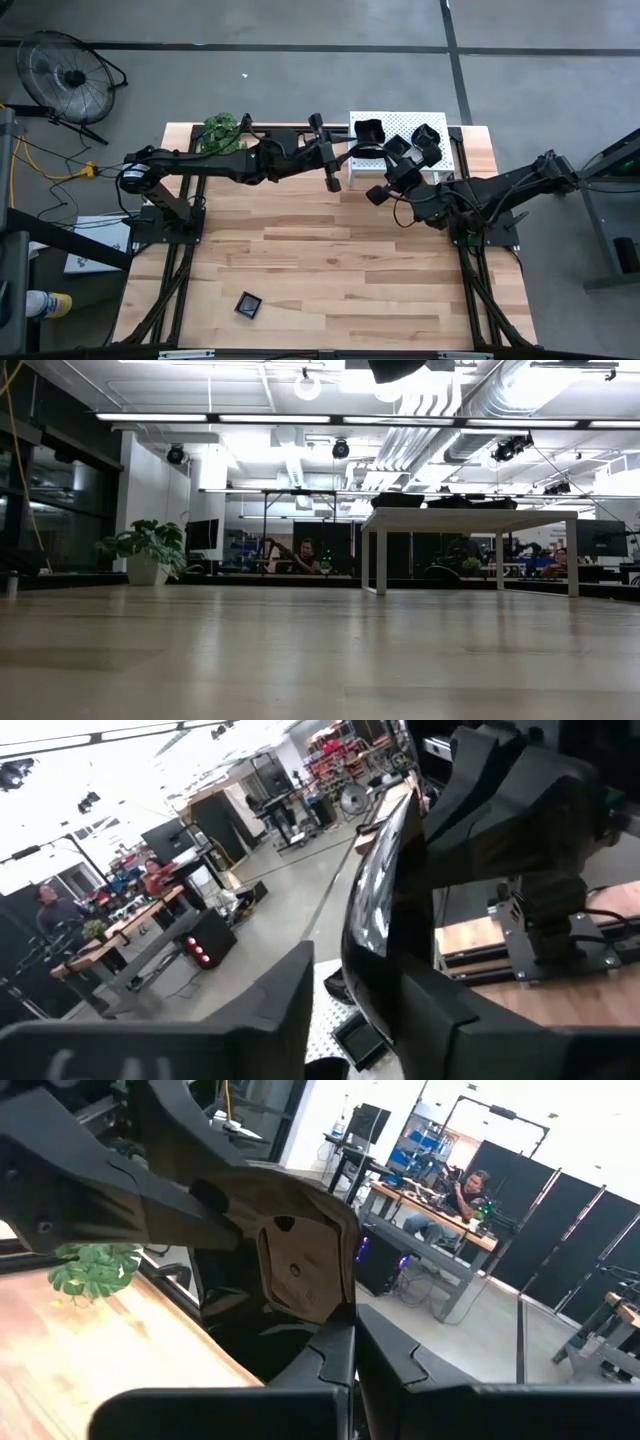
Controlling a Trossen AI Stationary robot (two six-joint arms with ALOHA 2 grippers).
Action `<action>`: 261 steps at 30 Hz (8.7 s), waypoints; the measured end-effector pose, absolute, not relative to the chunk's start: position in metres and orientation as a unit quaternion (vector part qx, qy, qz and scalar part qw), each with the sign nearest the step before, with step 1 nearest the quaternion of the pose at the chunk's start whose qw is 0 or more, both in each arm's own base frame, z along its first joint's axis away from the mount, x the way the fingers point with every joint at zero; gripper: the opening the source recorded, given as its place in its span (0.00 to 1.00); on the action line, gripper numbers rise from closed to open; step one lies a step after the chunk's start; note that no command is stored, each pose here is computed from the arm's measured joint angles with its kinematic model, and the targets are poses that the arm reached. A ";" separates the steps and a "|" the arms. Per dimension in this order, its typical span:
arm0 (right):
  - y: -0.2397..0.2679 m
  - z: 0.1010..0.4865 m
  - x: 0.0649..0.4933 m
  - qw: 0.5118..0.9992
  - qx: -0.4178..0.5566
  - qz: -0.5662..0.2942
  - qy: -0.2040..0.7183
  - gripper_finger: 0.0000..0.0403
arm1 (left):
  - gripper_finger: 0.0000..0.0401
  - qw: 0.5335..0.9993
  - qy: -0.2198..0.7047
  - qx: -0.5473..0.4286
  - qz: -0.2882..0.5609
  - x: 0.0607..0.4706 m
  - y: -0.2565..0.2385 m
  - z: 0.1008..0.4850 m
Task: Pick & Place Mini shaped plates
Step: Stack the leaf-shaped plate on top of the leaf-shaped plate on the shelf
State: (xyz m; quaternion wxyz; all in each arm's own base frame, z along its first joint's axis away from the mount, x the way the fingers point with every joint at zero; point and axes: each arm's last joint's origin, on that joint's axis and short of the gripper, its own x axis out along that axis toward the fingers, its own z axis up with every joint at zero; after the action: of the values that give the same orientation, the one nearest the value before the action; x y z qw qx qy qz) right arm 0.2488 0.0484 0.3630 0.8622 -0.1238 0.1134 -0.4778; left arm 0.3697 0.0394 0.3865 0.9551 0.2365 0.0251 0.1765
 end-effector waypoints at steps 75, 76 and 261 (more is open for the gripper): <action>0.058 0.369 0.252 0.876 0.051 -0.475 -0.063 0.34 | 0.00 0.949 -0.120 0.222 0.188 0.376 0.060 0.400; 0.057 0.369 0.252 0.876 0.051 -0.476 -0.063 0.32 | 0.00 0.949 -0.120 0.222 0.187 0.376 0.060 0.400; -0.140 0.308 0.078 0.644 0.540 -0.500 0.210 0.00 | 0.31 0.921 0.107 0.171 -0.334 0.220 0.078 0.405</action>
State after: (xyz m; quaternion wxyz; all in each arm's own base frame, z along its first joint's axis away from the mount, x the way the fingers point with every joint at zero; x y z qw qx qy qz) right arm 0.0776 -0.1400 0.3076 0.6436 0.5403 0.2105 -0.4995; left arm 0.2201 0.0778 0.4051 0.9206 0.1708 0.1068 -0.3344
